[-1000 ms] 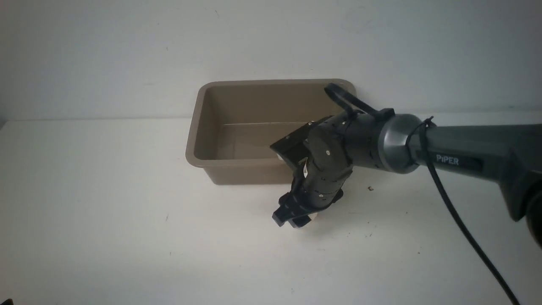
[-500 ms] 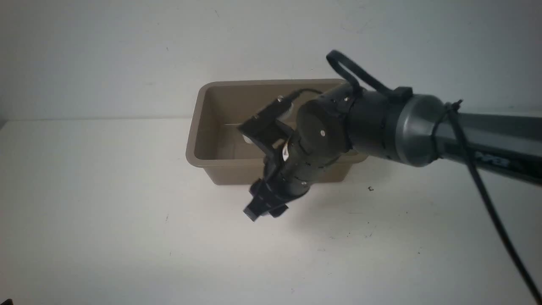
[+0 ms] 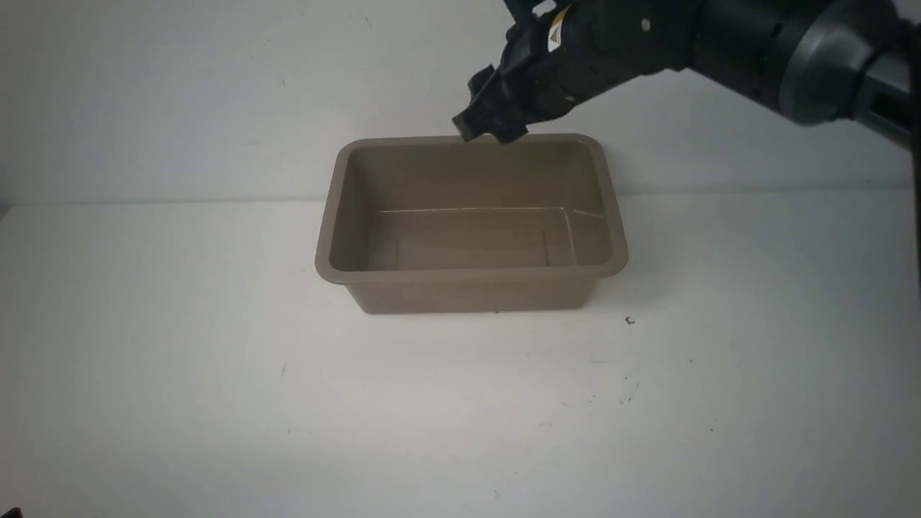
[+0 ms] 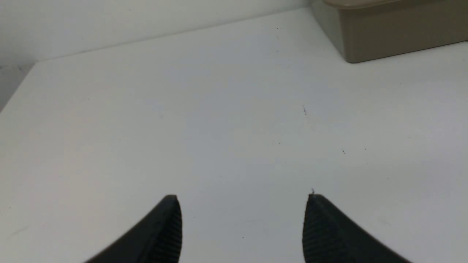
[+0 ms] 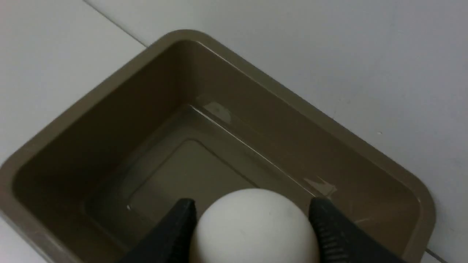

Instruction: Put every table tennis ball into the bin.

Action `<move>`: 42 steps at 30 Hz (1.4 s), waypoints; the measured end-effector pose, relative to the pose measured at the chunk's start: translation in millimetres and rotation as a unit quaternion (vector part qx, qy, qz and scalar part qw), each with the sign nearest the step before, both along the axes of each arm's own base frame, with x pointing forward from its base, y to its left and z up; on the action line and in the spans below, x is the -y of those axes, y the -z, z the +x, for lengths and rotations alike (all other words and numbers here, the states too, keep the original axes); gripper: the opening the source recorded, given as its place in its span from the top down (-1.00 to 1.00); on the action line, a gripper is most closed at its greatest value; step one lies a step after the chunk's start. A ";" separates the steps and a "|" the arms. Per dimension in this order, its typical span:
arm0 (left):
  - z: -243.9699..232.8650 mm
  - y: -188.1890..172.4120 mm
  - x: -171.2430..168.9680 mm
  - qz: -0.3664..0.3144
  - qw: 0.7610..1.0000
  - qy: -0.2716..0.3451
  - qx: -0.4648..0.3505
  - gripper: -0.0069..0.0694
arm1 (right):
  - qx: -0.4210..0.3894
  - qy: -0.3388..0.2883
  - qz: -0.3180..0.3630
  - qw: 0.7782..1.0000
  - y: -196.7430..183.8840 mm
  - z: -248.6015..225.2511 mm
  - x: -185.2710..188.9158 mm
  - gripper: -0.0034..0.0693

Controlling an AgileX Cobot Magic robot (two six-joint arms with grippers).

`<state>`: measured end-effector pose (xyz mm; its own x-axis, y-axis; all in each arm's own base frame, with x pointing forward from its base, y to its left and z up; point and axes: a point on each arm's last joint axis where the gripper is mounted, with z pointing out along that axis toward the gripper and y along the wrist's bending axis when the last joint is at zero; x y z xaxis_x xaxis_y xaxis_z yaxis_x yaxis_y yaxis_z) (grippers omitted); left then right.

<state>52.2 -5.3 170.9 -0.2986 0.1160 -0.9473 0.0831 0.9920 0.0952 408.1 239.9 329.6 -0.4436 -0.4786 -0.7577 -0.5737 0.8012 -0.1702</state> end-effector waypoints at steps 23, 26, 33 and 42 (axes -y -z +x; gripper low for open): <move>0.0 0.0 0.0 0.000 1.000 0.000 0.000 -0.24 | -0.117 0.024 -0.066 0.991 102.0 31.0 -1.6 -0.31; 0.0 0.0 0.0 0.000 1.000 0.000 0.000 -0.24 | -0.120 0.032 -0.060 0.990 102.1 31.0 -1.6 -0.48; 0.0 0.0 0.0 0.000 1.000 0.000 0.000 -0.24 | -0.109 0.034 -0.084 0.990 73.6 22.6 7.5 -0.49; 0.0 0.0 0.0 0.000 1.000 0.000 0.000 -0.24 | 0.081 0.041 -0.021 0.996 -113.6 -61.0 60.8 0.48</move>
<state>52.2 -5.3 170.9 -0.2986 0.1160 -0.9473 0.0831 0.9920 0.0952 347.1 179.1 443.2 -0.3553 -0.4781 -0.8032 -0.4686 0.8346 -0.2895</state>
